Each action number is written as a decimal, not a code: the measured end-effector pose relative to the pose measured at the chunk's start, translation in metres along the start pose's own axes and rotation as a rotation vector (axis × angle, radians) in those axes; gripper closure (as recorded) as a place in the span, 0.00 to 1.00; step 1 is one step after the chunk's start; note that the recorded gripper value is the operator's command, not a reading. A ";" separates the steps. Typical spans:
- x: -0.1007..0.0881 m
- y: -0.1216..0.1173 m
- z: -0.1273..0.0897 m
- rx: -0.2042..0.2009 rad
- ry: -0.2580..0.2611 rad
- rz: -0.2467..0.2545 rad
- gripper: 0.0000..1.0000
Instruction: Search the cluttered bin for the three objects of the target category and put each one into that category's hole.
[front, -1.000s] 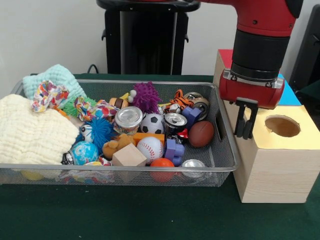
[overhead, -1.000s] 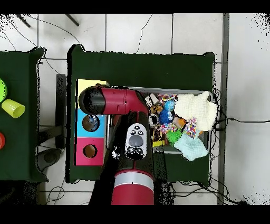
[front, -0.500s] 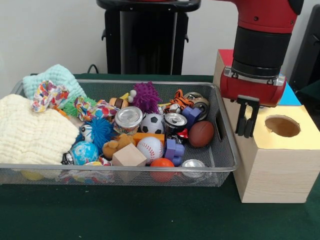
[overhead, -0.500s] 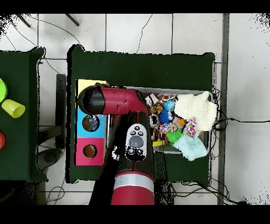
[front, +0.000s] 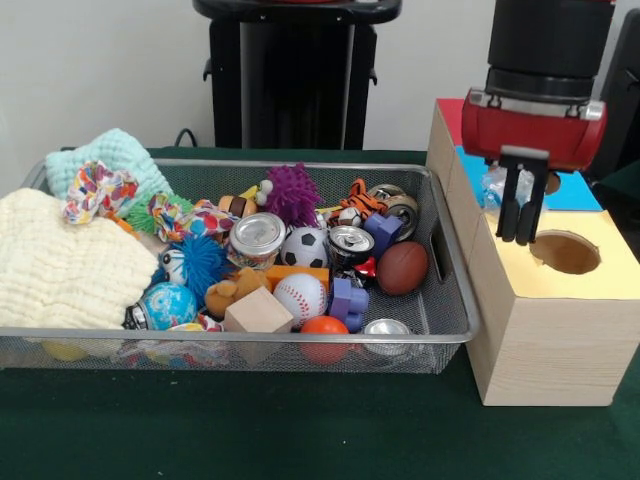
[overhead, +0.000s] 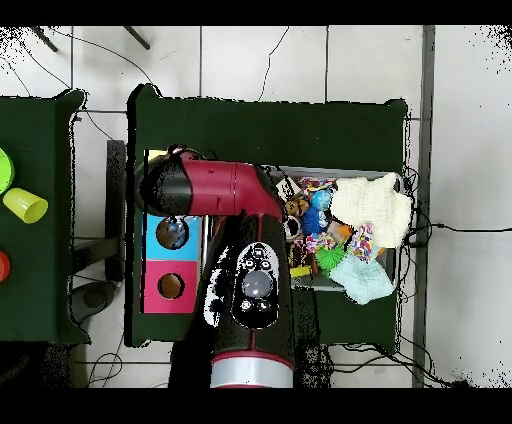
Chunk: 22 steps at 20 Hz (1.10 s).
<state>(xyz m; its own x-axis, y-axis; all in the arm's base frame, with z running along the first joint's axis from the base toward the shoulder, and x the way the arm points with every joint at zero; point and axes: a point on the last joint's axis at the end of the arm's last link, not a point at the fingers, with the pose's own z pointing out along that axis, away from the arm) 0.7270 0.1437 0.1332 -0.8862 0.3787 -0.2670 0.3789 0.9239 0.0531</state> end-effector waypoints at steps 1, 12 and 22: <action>-0.002 0.000 -0.003 -0.002 -0.004 0.001 1.00; -0.024 0.005 -0.046 -0.025 -0.066 0.006 1.00; -0.018 0.001 -0.040 -0.010 -0.060 -0.013 1.00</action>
<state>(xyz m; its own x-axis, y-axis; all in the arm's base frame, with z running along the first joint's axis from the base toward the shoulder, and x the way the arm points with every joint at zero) 0.7325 0.1397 0.1766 -0.8733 0.3629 -0.3249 0.3644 0.9294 0.0585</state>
